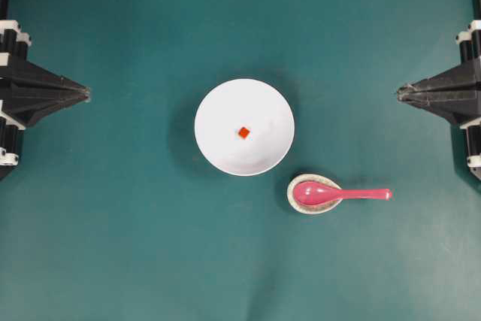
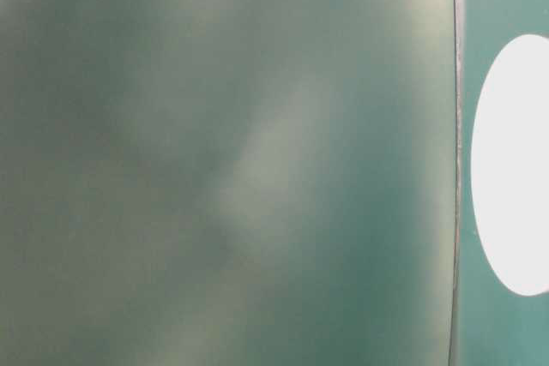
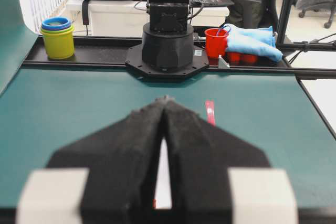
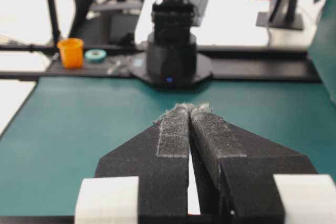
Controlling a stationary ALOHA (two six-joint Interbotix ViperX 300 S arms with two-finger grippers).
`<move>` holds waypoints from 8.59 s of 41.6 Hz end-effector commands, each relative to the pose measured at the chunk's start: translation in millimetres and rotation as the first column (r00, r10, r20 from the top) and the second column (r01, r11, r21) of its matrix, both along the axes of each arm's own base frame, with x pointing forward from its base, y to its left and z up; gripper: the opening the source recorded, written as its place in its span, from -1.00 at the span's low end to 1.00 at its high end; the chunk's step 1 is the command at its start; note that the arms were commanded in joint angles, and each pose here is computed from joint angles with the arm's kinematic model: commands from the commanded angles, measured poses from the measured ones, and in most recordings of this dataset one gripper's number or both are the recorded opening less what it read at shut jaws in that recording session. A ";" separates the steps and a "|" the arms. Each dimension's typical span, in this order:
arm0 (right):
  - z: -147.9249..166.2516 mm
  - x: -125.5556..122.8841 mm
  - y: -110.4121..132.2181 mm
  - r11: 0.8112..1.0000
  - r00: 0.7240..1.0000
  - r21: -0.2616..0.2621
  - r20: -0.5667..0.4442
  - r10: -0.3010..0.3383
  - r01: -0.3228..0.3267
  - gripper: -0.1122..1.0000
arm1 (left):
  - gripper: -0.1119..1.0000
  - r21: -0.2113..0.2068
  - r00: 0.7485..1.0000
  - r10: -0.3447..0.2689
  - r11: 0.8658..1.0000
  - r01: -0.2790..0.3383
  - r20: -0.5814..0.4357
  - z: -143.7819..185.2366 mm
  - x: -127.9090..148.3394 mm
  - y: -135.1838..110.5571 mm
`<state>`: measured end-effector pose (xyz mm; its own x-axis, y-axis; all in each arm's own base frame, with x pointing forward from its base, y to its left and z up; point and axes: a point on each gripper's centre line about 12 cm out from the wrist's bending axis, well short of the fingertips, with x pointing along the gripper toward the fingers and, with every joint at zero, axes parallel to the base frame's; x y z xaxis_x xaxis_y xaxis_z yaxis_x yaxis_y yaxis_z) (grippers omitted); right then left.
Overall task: Grip the spoon and scoop the red block from the bowl with right arm.
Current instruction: 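Move the right gripper left toward the pink spoon's handle, then lower the open right gripper around the pink spoon handle, then close the right gripper on the spoon handle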
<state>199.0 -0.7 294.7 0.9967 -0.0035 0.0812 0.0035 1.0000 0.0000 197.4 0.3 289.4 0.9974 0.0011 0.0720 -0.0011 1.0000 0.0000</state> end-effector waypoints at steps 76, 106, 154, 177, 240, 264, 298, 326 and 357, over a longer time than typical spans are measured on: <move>-119.7 20.3 28.7 0.955 0.977 0.293 -0.212 0.017 0.047 0.36 | -0.74 0.016 0.956 -0.002 1.000 0.008 -0.292 -9.6 -14.8 -0.9; -197.0 21.9 75.1 0.980 0.907 0.190 -0.421 0.023 0.063 0.36 | -0.74 0.016 0.958 -0.001 1.000 0.006 -0.286 -8.8 -14.6 -0.6; -214.9 18.9 79.5 0.985 0.847 0.160 -0.531 0.034 0.060 0.32 | -0.74 0.016 0.958 -0.001 1.000 0.006 -0.286 -9.8 -14.7 -0.6; -215.3 17.3 78.2 0.986 0.847 0.156 -0.530 0.031 0.062 0.05 | -0.74 0.016 0.957 -0.001 1.000 0.006 -0.289 -10.6 -14.8 -0.6; -213.6 17.9 77.9 0.988 0.856 0.147 -0.516 0.029 0.055 -0.39 | -0.74 0.015 0.955 -0.001 1.000 0.006 -0.296 -11.9 -15.0 -0.6; -216.5 16.0 79.4 0.988 0.835 0.144 -0.549 0.039 0.048 0.03 | -0.74 0.015 0.955 -0.001 1.000 0.006 -0.296 -11.9 -15.0 -0.6; -208.6 18.5 79.9 0.996 0.853 0.085 -0.521 0.037 0.009 0.21 | -0.74 0.004 0.955 -0.002 1.000 0.003 -0.296 -11.9 -15.0 -0.6; -204.9 17.2 78.1 0.988 0.847 0.146 -0.531 0.035 0.050 0.06 | -0.74 0.004 0.955 -0.002 1.000 0.003 -0.296 -11.9 -15.0 -0.6; -205.8 18.1 80.3 0.987 0.838 0.152 -0.544 0.044 0.048 0.03 | -0.74 0.004 0.955 -0.002 1.000 0.003 -0.296 -11.9 -15.0 -0.6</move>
